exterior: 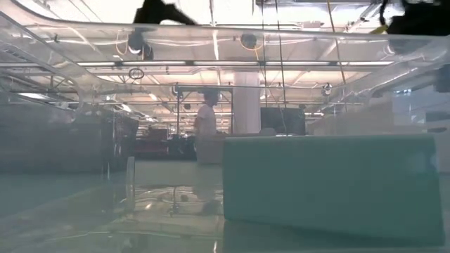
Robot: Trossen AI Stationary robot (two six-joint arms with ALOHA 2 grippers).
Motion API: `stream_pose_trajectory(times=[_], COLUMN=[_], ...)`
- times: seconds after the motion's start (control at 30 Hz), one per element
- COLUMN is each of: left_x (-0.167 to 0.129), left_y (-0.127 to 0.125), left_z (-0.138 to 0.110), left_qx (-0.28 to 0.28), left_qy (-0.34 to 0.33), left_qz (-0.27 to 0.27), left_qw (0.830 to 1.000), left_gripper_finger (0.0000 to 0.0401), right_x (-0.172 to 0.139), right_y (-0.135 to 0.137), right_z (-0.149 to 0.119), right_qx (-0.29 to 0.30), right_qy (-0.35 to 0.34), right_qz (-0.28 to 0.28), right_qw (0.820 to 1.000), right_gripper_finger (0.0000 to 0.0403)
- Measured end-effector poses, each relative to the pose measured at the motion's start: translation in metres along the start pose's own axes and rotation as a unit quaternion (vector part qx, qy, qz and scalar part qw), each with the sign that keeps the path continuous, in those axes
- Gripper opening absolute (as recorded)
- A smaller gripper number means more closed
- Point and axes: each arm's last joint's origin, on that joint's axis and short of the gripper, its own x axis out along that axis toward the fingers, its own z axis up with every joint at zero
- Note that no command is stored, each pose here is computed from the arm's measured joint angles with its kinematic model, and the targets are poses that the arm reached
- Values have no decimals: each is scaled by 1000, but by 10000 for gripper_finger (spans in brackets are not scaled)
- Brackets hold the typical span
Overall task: Sort & place blocks by color
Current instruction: Put the light blue block into the transparent bin
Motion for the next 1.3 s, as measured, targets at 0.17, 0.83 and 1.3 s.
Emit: stream_pose_trajectory(times=[0.17, 0.83, 1.3], left_x=[-1, -1, -1], left_y=[-10, -13, -12], left_z=[8, 7, 6], left_qx=[21, 104, 136], left_qy=[-40, -30, -25], left_qz=[-52, -74, -75], left_qw=[998, 991, 988], left_gripper_finger=[255, 255, 255], right_x=[10, 93, 121], right_y=[4, 23, 19], right_z=[-16, -33, -34], right_qx=[37, 238, 258], right_qy=[47, 74, 91], right_qz=[-29, -128, -161], right_qw=[998, 960, 948], right_gripper_finger=[352, 352, 296])
